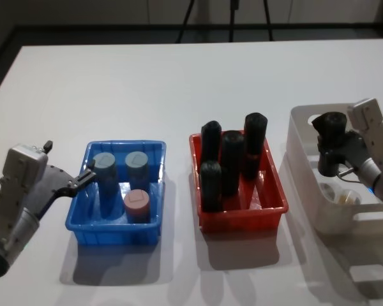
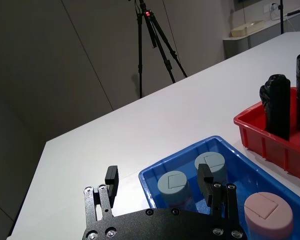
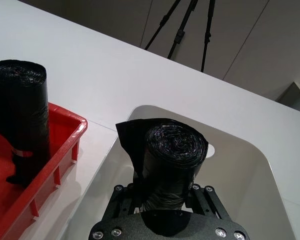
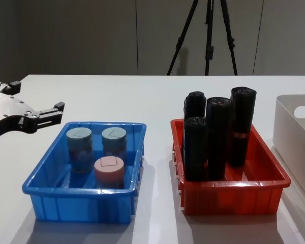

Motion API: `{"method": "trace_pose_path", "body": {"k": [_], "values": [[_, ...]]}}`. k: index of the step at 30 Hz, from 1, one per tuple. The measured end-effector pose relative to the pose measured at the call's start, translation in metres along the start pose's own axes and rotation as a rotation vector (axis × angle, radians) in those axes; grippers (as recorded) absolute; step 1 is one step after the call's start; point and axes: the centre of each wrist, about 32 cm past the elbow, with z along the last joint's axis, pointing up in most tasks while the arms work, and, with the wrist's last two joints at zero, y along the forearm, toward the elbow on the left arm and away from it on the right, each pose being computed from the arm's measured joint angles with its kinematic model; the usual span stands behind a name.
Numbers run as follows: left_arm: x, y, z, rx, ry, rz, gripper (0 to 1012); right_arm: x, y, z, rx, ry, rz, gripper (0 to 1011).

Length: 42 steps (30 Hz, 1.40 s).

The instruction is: Pick the cotton swabs from the blue box and place them into the white box.

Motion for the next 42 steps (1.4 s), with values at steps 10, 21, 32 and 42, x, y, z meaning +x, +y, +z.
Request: {"method": "trace_pose_path", "body": {"k": [10, 21, 32, 42], "values": [[0.0000, 0.0000, 0.0000, 0.000, 0.000, 0.000, 1001, 0.0003, -0.0002, 0.0000, 0.005, 0.001, 0.002, 654], [0.0000, 0.0000, 0.0000, 0.000, 0.000, 0.000, 1001, 0.0004, -0.0003, -0.0001, 0.006, 0.002, 0.003, 941], [0.0000, 0.0000, 0.0000, 0.000, 0.000, 0.000, 1001, 0.0004, -0.0003, -0.0001, 0.007, 0.002, 0.003, 1000], [0.0000, 0.0000, 0.0000, 0.000, 0.000, 0.000, 1001, 0.0005, -0.0062, -0.0013, 0.012, 0.004, 0.001, 1001]]}}
